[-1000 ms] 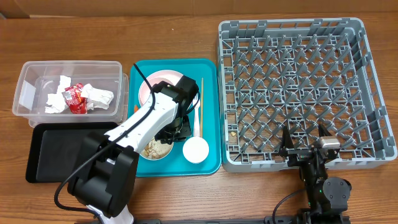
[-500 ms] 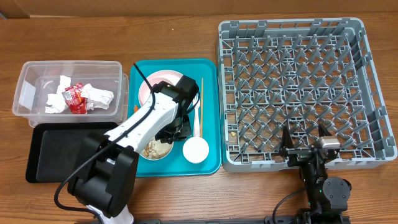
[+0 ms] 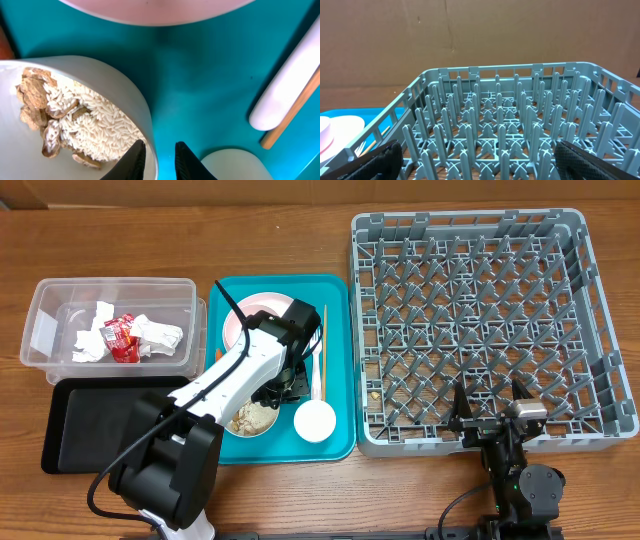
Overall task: Sort waste into correct bins and load items into the dishwasher
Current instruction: 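Move the left gripper to the rice bowl and grasp its rim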
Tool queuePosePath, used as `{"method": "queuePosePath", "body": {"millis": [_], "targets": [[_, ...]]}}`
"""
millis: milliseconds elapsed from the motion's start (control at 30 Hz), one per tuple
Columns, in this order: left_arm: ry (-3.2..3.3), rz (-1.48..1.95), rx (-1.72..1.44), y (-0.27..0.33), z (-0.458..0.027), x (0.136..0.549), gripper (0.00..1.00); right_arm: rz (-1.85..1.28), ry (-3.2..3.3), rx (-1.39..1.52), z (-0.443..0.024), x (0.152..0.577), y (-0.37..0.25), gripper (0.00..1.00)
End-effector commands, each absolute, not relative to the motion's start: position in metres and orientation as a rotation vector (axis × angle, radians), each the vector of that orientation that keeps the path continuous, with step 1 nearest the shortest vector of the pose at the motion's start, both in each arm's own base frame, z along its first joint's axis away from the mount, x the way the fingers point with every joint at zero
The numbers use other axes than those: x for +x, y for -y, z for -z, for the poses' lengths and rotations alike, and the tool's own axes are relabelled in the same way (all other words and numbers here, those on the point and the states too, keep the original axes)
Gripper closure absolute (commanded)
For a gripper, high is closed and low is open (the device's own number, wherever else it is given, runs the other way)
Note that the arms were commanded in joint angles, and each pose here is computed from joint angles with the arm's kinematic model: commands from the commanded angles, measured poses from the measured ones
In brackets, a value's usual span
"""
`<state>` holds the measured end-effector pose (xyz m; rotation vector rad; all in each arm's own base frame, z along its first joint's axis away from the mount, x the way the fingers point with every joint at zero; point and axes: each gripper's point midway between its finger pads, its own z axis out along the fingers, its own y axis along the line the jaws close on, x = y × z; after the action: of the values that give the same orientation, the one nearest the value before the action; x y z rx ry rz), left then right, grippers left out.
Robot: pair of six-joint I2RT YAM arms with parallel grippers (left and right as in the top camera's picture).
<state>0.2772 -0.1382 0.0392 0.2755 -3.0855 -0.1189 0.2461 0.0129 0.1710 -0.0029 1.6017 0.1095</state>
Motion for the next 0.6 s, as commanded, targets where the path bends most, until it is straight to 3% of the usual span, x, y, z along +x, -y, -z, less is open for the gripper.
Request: {"method": "queuePosePath", "body": {"millis": [0,133,267,567], "targets": [[3.091,0.153,0.252,0.1348,-0.0347,0.2741,0.78,-0.11,-1.593,0.001,-0.1703,0.2461,-0.0123,0.0],[3.091,0.152,0.252,0.1337,-0.0276,0.2719,0.8,-0.11,-1.593,0.001,-0.1703,0.2461,-0.0123,0.0],[3.093,0.151,0.253,0.1335,-0.0268,0.2722,0.94,-0.11,-1.593,0.001,-0.1702,0.2461,-0.0123,0.0],[3.093,0.15,0.248,0.1331,-0.0269,0.2723,0.96,-0.11,-1.593,0.001,-0.1702,0.2461,-0.0123,0.0]]}}
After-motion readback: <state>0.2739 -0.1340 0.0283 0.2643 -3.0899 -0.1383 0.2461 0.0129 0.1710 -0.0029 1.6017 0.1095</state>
